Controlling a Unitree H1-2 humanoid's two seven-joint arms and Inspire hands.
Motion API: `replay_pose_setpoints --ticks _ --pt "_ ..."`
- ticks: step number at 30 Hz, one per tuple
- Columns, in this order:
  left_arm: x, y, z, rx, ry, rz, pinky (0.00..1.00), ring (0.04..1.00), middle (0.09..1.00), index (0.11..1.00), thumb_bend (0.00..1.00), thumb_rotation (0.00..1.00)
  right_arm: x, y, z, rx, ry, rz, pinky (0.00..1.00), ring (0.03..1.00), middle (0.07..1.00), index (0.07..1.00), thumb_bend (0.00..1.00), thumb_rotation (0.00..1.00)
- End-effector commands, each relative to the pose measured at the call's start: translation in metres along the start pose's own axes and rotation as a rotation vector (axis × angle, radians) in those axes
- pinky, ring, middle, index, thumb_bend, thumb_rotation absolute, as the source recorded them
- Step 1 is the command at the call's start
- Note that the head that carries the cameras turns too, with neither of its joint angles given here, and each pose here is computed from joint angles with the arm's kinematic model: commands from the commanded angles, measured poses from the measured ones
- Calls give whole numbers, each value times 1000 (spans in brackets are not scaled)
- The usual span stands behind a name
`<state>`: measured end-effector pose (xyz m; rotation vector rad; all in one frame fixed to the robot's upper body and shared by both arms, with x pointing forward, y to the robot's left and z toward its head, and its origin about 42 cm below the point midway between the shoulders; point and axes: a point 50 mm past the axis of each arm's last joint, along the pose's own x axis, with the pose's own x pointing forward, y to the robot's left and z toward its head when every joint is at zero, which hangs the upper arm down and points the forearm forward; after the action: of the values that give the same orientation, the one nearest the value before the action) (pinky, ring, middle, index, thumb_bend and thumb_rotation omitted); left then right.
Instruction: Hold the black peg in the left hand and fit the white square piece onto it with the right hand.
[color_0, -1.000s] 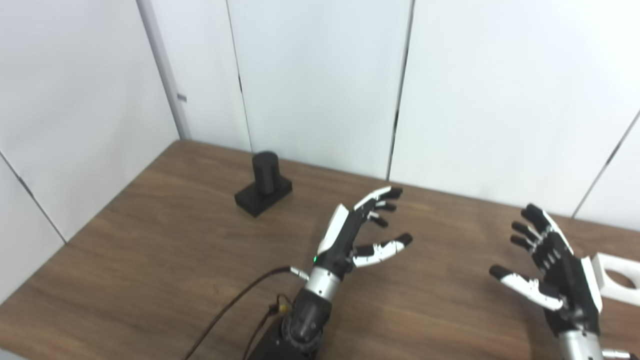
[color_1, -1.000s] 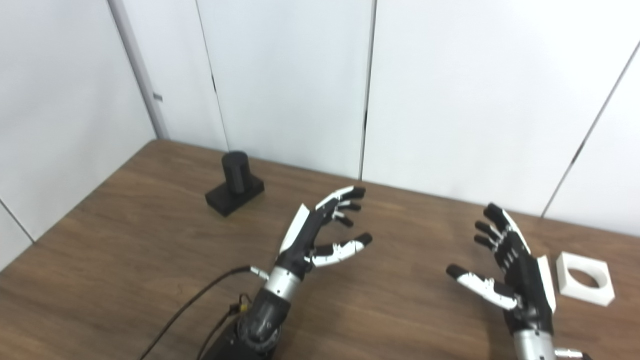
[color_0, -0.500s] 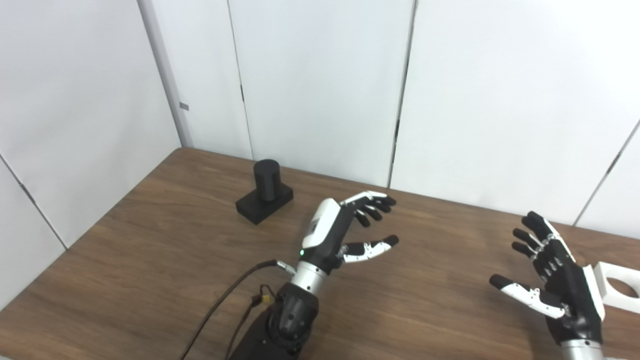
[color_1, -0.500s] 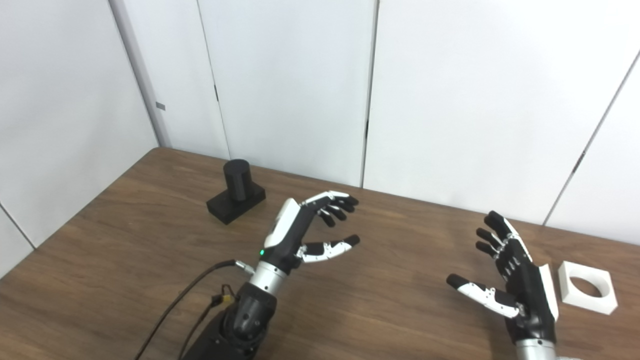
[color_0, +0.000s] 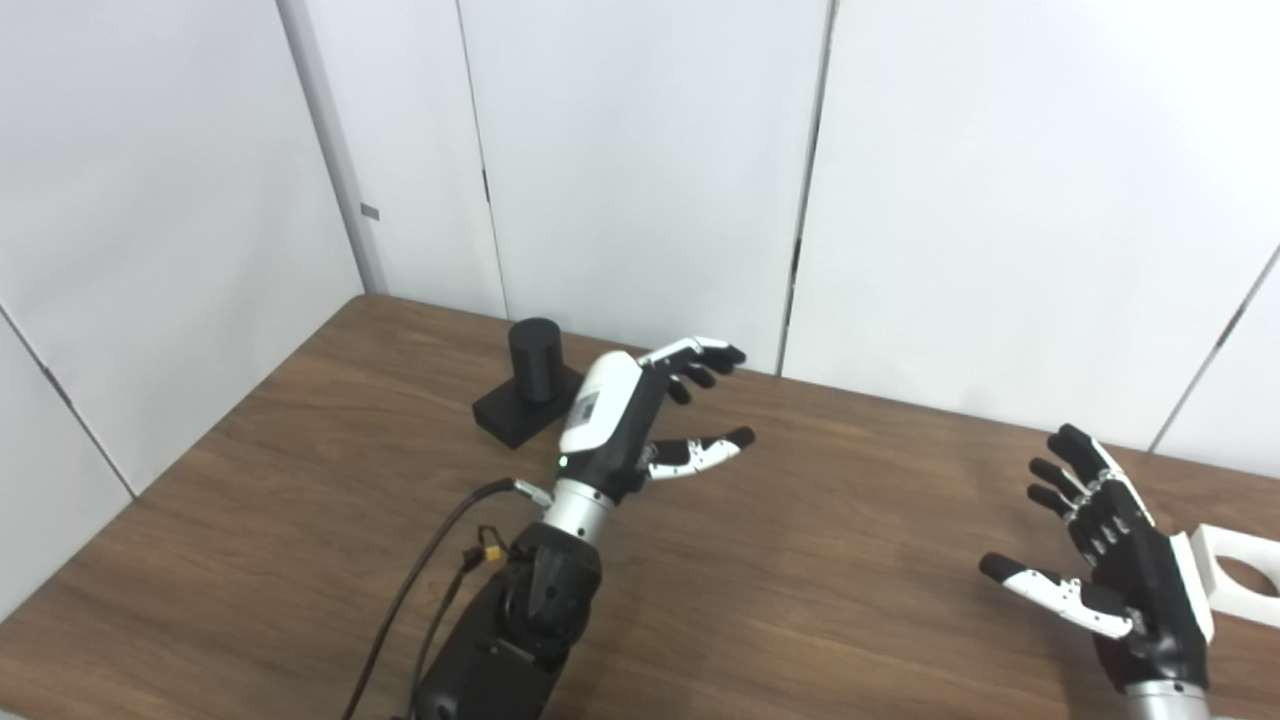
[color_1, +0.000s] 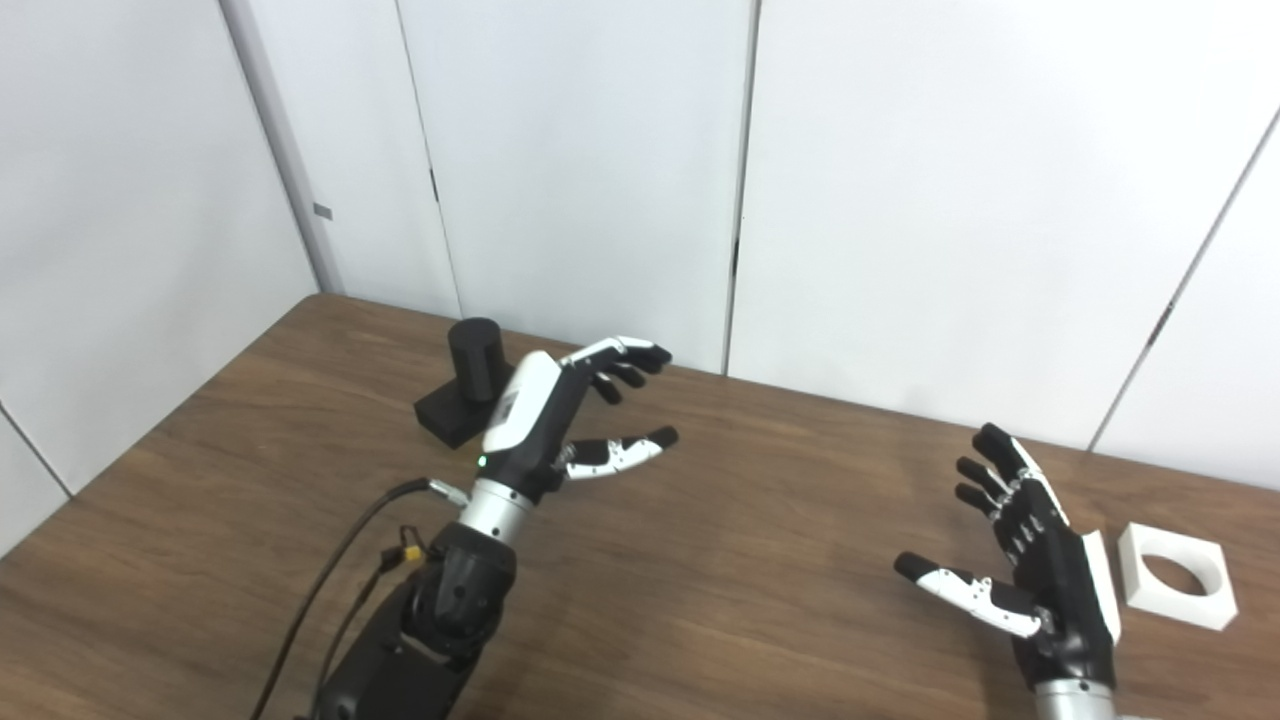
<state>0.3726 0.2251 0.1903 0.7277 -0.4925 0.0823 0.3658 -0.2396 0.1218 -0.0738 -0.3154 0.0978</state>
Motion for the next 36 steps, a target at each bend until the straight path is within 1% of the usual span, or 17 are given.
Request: replay_pose_setpoints --ticks 1,5,6,8,12,14,17,20,23,27,30,34,36 --pt "22 21 14 35 -51 84 492 608 672 683 703 154 -10 -3 -5 0 12 -13 803 841 896 882 550 137" --pt "24 30 14 61 -7 102 500 618 684 692 695 120 -10 -4 -5 6 11 -13 808 839 891 880 551 132" --pt "25 33 14 82 4 110 513 628 689 700 694 138 -10 -4 -5 6 10 -12 807 838 891 879 550 135" --pt "27 38 12 114 12 123 522 634 691 711 687 143 -9 -3 -3 14 9 -9 812 842 892 883 547 130" --pt "30 46 6 129 13 132 520 635 701 722 675 152 -9 -6 -3 22 9 -7 806 847 895 886 552 123" --pt "32 49 4 130 16 136 520 633 702 720 674 153 -9 -8 -3 16 9 -9 799 845 895 883 557 137" --pt "34 56 0 157 36 139 551 660 718 730 681 198 -8 -9 -3 7 7 -12 791 835 890 883 550 130" --pt "37 62 -4 179 41 151 557 660 716 731 694 196 -7 -10 -3 3 6 -11 778 831 891 883 542 123" --pt "40 70 -7 197 60 166 560 658 718 735 681 192 -7 -10 -2 4 6 -11 791 831 891 879 538 118" --pt "42 82 -12 234 88 189 568 668 722 731 695 222 -7 -9 -2 6 7 -9 801 837 895 883 539 132" --pt "43 93 -16 236 106 199 584 691 740 741 704 213 -7 -10 -2 4 5 -7 803 840 896 883 539 134" --pt "44 104 -20 209 110 213 563 685 746 752 695 153 -7 -11 -1 7 4 -7 787 833 892 880 538 143" --pt "45 107 -22 216 116 218 556 697 763 774 706 168 -7 -11 -1 10 7 -8 793 835 894 882 534 126"
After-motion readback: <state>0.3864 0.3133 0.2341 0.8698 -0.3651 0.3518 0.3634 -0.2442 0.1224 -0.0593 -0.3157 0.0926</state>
